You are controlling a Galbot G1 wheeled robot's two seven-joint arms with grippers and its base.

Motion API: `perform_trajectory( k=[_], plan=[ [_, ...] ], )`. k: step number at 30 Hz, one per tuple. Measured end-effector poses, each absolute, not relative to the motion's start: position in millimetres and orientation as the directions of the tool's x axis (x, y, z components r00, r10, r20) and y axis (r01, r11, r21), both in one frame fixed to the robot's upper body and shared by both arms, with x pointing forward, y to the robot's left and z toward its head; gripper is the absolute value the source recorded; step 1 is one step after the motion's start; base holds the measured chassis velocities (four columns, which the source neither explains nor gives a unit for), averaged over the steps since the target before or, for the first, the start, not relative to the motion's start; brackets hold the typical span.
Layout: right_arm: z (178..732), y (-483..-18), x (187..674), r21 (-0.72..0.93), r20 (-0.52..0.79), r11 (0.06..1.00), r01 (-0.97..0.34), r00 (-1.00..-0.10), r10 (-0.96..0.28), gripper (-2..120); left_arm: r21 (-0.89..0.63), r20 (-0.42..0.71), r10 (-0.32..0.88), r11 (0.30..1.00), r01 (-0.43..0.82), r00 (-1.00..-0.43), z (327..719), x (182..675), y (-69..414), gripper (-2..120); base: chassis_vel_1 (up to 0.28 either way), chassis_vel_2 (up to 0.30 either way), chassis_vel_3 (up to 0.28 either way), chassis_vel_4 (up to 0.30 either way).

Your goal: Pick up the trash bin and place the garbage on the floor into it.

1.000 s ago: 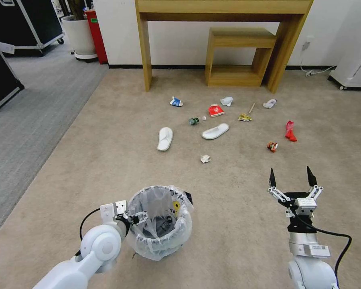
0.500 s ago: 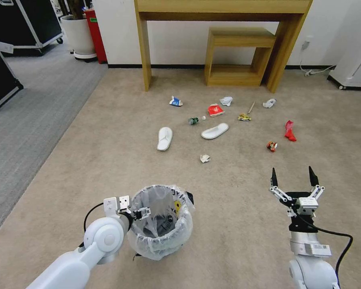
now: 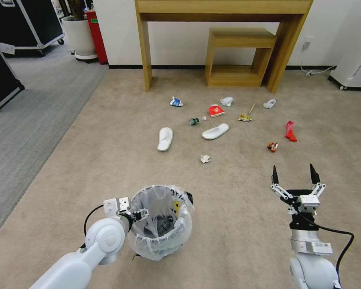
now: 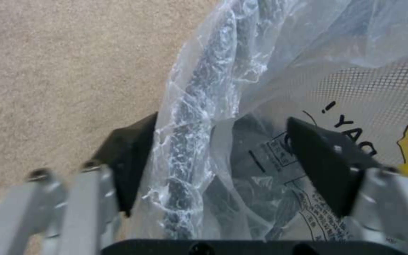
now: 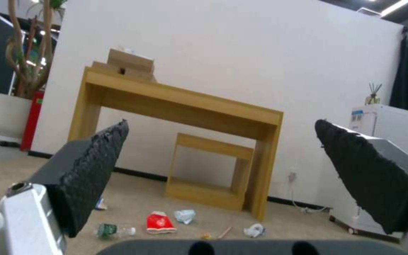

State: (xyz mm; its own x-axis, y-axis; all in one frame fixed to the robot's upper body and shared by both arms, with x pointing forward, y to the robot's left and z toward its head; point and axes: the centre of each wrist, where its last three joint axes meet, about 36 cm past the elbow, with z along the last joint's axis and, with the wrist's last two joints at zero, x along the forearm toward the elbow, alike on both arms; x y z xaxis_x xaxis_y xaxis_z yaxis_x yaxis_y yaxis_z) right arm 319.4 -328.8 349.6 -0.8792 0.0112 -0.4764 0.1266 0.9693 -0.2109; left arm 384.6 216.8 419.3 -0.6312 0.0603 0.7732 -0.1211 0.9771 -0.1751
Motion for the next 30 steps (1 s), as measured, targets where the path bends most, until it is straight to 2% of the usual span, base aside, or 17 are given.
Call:
perform_trajectory(
  k=[1, 4, 5, 8, 9, 12, 13, 16, 17, 19, 30],
  plan=[
    [349.6, -328.8, 319.4, -0.211, -0.476, 0.969, 0.127, -0.879, 0.011, 100, -0.175, 0.773, 0.06, 0.977, -0.121, -0.631, 419.3, 384.6, 216.8, 63, 0.0, 0.0, 0.0, 0.0],
    [352.6, -331.3, 317.7, -0.212, -0.48, 0.968, 0.132, -0.877, 0.015, 100, -0.18, 0.778, 0.063, 0.975, -0.126, -0.625, 417.8, 382.7, 216.2, 48, 0.0, 0.0, 0.0, 0.0],
    [352.6, -331.3, 317.7, -0.212, -0.48, 0.968, 0.132, -0.877, 0.015, 100, -0.18, 0.778, 0.063, 0.975, -0.126, -0.625, 417.8, 382.7, 216.2, 48, 0.0, 0.0, 0.0, 0.0],
    [354.9, -333.6, 315.2, -0.208, -0.483, 0.968, 0.142, -0.875, 0.024, 100, -0.182, 0.783, 0.064, 0.975, -0.129, -0.619, 415.4, 378.7, 215.8, 35, 0.0, 0.0, 0.0, 0.0],
    [354.9, -333.6, 315.2, -0.208, -0.483, 0.968, 0.142, -0.875, 0.024, 100, -0.182, 0.783, 0.064, 0.975, -0.129, -0.619, 415.4, 378.7, 215.8, 35, 0.0, 0.0, 0.0, 0.0],
    [356.6, -333.2, 314.0, -0.205, -0.486, 0.968, 0.143, -0.873, 0.026, 100, -0.182, 0.785, 0.067, 0.975, -0.127, -0.616, 413.5, 372.9, 216.5, 20, 0.0, 0.0, 0.0, 0.0],
    [356.6, -333.2, 314.0, -0.205, -0.486, 0.968, 0.143, -0.873, 0.026, 100, -0.182, 0.785, 0.067, 0.975, -0.127, -0.616, 413.5, 372.9, 216.5, 20, 0.0, 0.0, 0.0, 0.0],
    [357.0, -332.1, 314.3, -0.202, -0.488, 0.969, 0.145, -0.872, 0.029, 100, -0.179, 0.789, 0.068, 0.976, -0.122, -0.611, 413.9, 367.4, 217.8, 7, 0.0, 0.0, 0.0, 0.0],
    [357.0, -332.1, 314.3, -0.202, -0.488, 0.969, 0.145, -0.872, 0.029, 100, -0.179, 0.789, 0.068, 0.976, -0.122, -0.611, 413.9, 367.4, 217.8, 7, 0.0, 0.0, 0.0, 0.0],
    [356.7, -330.5, 314.8, -0.198, -0.489, 0.969, 0.145, -0.872, 0.031, 100, -0.184, 0.79, 0.074, 0.975, -0.121, -0.608, 413.6, 364.5, 217.7, 0, 0.0, 0.0, 0.0, 0.0],
    [356.4, -329.2, 314.0, -0.194, -0.487, 0.97, 0.149, -0.873, 0.036, 100, -0.205, 0.793, 0.094, 0.972, -0.118, -0.602, 414.1, 358.7, 217.0, 0, 0.0, 0.0, 0.0, 0.0]
  ],
)
